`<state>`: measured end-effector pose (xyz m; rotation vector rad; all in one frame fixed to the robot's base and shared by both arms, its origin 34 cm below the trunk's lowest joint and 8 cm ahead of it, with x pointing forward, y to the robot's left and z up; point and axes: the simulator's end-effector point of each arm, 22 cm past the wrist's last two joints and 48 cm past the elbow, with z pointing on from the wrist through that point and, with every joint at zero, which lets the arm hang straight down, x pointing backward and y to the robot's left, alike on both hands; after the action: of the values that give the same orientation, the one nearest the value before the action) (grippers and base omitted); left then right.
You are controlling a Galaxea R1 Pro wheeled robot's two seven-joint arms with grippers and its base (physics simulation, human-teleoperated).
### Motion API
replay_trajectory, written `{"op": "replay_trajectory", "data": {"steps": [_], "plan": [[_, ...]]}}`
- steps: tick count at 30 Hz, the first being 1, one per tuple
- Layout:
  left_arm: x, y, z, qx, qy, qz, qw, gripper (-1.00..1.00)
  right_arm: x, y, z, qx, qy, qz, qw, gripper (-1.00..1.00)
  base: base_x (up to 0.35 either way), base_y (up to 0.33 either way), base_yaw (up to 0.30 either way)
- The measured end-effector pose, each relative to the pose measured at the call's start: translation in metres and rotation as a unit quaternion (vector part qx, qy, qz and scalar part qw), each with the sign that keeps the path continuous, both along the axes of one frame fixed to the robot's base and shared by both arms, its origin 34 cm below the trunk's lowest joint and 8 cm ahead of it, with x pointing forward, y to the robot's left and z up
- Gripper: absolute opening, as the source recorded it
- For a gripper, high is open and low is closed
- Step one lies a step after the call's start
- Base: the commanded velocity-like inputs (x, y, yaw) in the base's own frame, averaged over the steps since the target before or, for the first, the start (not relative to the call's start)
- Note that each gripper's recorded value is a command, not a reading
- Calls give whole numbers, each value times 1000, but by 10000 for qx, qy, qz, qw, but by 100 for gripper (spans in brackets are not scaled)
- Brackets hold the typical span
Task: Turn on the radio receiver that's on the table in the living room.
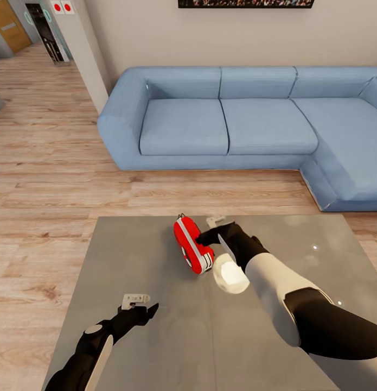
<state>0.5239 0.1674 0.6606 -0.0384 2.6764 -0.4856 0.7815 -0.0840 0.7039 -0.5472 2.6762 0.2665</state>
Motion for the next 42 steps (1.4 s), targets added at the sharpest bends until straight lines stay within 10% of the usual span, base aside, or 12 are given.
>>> {"op": "replay_trajectory", "data": {"steps": [42], "plan": [[0, 0, 0, 1, 3, -1, 10000, 100, -35, 1, -34, 107, 106, 92, 9998, 100, 0, 0, 0]]}}
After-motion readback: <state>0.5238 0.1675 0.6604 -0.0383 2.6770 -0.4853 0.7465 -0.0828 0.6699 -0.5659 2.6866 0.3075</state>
